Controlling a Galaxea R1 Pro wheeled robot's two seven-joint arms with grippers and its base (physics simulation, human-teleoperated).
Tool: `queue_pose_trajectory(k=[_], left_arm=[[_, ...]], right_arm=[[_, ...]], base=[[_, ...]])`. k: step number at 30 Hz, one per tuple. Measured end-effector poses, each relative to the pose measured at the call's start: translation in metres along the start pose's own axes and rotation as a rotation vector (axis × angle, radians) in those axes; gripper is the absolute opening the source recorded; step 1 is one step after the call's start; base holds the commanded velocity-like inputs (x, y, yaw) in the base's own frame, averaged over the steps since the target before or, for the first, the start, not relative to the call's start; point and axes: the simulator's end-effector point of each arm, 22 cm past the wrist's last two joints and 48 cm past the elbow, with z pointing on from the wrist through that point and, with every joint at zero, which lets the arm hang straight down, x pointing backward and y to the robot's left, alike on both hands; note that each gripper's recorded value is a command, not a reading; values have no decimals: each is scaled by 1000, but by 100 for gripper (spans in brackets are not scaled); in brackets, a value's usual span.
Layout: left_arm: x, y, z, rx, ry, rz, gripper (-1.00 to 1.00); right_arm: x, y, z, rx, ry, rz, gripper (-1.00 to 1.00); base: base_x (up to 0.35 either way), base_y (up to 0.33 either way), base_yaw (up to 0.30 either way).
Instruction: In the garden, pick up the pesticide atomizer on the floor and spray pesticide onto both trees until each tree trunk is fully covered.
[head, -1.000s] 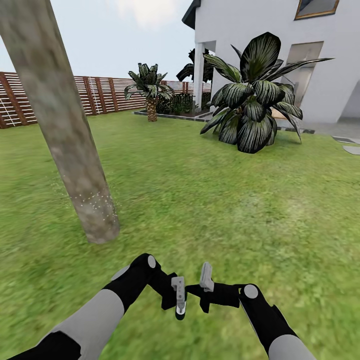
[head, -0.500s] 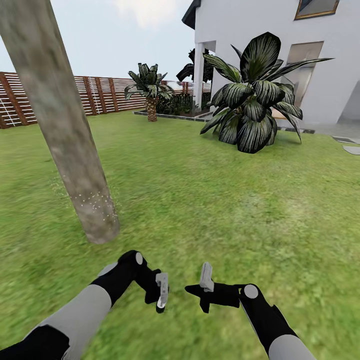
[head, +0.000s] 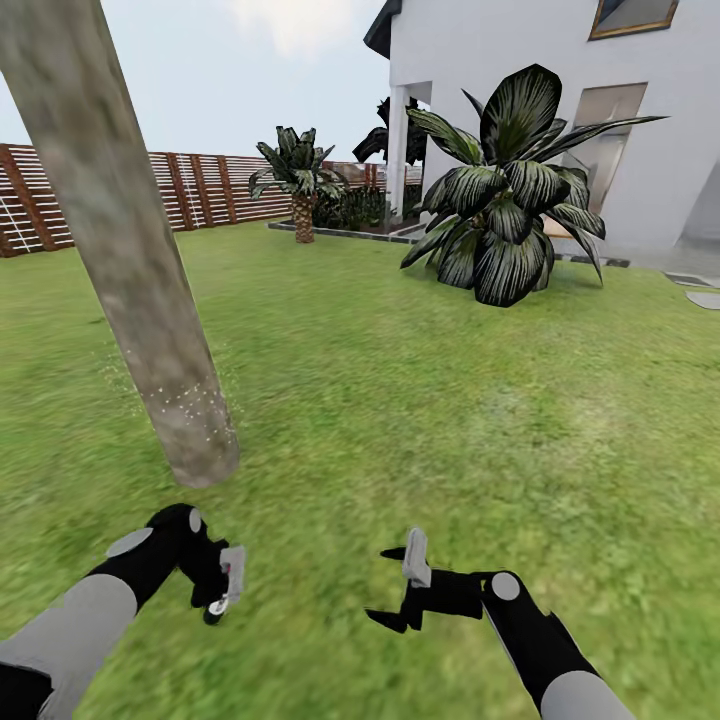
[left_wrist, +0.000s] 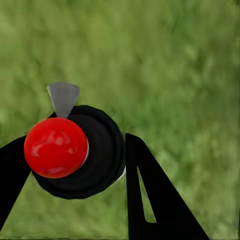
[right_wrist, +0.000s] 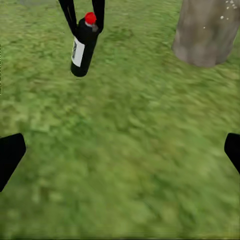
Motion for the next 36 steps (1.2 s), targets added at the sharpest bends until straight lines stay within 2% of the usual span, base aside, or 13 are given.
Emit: queue_pose_trajectory(k=[2, 5, 7, 9, 11, 13, 16, 18, 20, 22, 23, 24, 36], left_arm=[[14, 9, 2, -47, -64, -126, -100], [37, 12, 19, -121, -170, -360, -100], [47, 21, 25, -205, -275, -541, -100], [57, 30, 29, -298, -367, -674, -100], [82, 35, 34, -444, -420, -807, -100], [116, 29, 38, -598, -434, -929, -100], [152, 6, 41, -746, -465, -1054, -100], [176, -21, 49, -807, -481, -1177, -100], [201, -53, 56, -852, -471, -1276, -100], [212, -77, 65, -849, -446, -1307, -100], [216, -86, 68, -848, -436, -1320, -100], [213, -89, 71, -839, -437, -1315, -100], [212, -96, 77, -823, -428, -1325, -100]], right_arm=[[20, 5, -5, -6, 27, 39, 100], [73, 6, -35, 7, 114, 117, 100], [111, -3, -61, 70, 179, 165, 100], [142, -20, -84, 185, 225, 196, 100], [175, -37, -107, 357, 247, 226, 100], [200, -56, -135, 579, 236, 284, 100], [220, -76, -183, 899, 184, 338, 100], [227, -67, -203, 1009, 149, 336, 100], [235, -51, -216, 1068, 129, 349, 100], [237, -49, -225, 1115, 110, 372, 100], [241, -55, -243, 1231, 61, 454, 100], [244, -57, -253, 1289, 41, 493, 100], [247, -57, -259, 1298, 48, 494, 100]], base=[[0, 0, 0], [0, 0, 0], [0, 0, 0], [0, 0, 0], [0, 0, 0], [0, 0, 0], [0, 0, 0], [0, 0, 0], [0, 0, 0], [0, 0, 0], [0, 0, -107], [0, 0, -199], [-115, -187, -297]])
